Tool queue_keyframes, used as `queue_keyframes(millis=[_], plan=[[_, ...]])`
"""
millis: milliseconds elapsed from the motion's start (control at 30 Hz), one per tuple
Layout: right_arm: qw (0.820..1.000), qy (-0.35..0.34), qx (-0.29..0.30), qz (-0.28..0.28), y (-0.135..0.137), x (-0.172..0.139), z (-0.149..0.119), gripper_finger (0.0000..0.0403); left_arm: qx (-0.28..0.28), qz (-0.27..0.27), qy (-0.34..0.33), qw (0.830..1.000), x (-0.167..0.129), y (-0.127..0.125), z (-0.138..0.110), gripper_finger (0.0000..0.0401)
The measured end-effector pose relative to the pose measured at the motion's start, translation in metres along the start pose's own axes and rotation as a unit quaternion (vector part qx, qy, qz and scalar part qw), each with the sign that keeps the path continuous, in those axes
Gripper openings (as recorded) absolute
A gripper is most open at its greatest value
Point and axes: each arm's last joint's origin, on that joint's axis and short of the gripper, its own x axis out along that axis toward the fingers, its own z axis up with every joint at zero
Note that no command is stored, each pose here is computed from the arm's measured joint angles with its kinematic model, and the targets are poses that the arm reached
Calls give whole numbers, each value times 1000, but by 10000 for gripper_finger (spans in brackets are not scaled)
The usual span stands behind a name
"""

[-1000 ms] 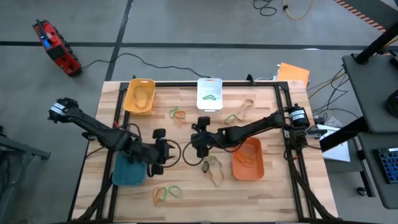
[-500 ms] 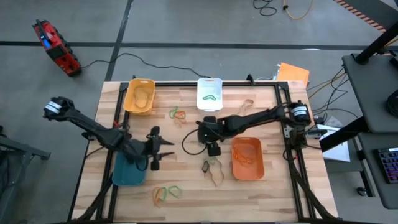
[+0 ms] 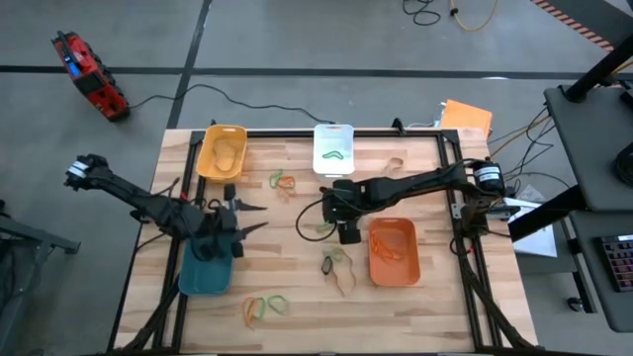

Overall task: Sort rubber bands into baskets
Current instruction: Put the green rubber band into the white bin

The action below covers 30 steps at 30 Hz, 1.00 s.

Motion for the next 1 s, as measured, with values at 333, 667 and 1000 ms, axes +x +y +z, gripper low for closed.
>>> queue_keyframes(millis=[333, 667, 1000], plan=[[996, -90, -18, -4, 3, 20, -3, 242, -10, 58, 2, 998, -4, 6, 0, 153], [991, -129, 20, 18, 11, 41, -21, 229, -9, 60, 3, 998, -3, 6, 1, 153], [994, -107, 31, 7, 14, 61, -33, 224, -22, 60, -3, 998, -2, 7, 8, 153]])
